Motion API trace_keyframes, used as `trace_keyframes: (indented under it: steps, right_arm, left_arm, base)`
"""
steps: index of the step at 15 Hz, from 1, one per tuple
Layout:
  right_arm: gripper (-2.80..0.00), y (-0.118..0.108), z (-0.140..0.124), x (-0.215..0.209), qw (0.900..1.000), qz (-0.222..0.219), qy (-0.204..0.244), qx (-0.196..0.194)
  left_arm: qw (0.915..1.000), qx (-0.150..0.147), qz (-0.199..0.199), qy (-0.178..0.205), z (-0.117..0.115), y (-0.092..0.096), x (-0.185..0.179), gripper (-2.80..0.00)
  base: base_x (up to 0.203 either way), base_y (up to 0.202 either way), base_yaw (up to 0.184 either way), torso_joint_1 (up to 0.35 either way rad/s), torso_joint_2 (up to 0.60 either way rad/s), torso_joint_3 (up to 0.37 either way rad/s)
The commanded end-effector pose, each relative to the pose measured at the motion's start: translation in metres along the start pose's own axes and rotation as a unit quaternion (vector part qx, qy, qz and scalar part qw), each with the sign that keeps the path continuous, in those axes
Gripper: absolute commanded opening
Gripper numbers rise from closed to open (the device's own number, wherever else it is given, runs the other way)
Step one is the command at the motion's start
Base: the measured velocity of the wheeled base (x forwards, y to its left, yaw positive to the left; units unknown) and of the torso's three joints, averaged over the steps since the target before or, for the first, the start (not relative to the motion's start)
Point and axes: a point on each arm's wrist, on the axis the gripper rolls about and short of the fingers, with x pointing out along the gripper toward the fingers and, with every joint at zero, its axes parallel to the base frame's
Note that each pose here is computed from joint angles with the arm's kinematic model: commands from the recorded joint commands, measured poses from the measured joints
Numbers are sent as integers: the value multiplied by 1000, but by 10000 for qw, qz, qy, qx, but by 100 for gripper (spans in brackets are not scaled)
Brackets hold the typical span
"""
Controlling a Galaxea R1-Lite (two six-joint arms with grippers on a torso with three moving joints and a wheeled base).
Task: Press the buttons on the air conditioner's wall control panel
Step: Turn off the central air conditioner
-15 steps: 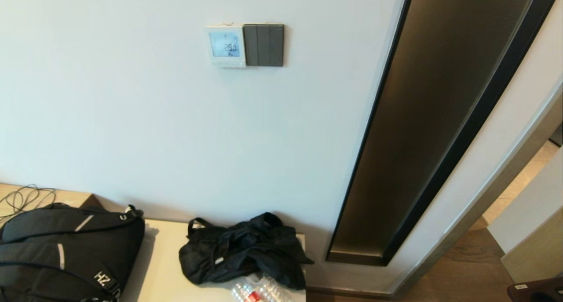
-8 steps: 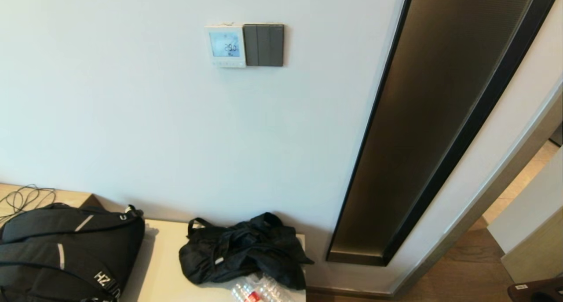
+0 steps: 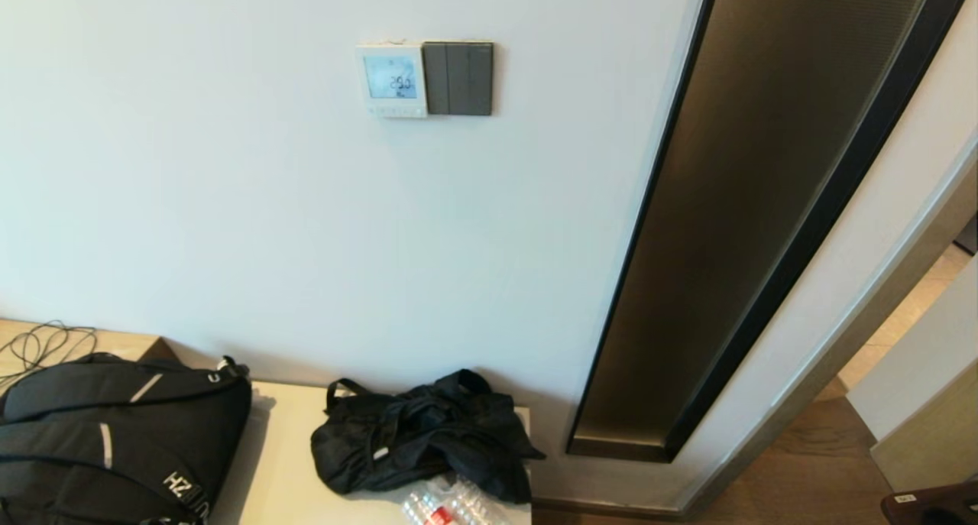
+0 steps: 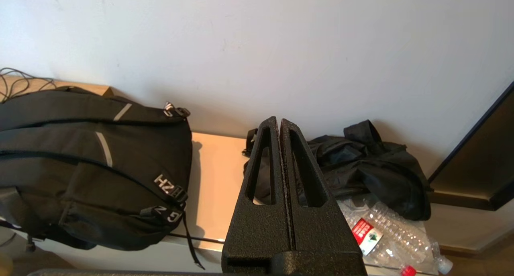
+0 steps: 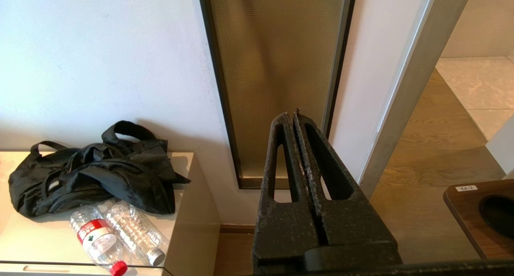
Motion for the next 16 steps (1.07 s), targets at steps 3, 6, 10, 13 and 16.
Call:
trace_keyframes:
  steps: [3, 6, 10, 13, 16]
  right_arm:
    - [-280, 0, 0, 0, 10000, 0, 6, -2]
    - [-280, 0, 0, 0, 10000, 0, 6, -2]
    - [-280, 0, 0, 0, 10000, 0, 6, -2]
    - [-280, 0, 0, 0, 10000, 1, 13, -1]
    - [-280, 0, 0, 0, 10000, 0, 6, -2]
  left_arm:
    - [10000, 10, -1, 2, 0, 0, 0, -280]
    - [9999, 146, 8, 38, 0, 0, -1, -280]
    - [9997, 239, 8, 99, 0, 0, -1, -280]
    - [9995, 308, -23, 106, 1, 0, -1, -280]
    - [9993, 318, -156, -140, 20, -1, -5, -280]
  base:
    - [0, 0, 0, 0, 0, 0]
    - [0, 0, 0, 0, 0, 0]
    - [0, 0, 0, 0, 0, 0]
    - [0, 0, 0, 0, 0, 0]
    - [0, 0, 0, 0, 0, 0]
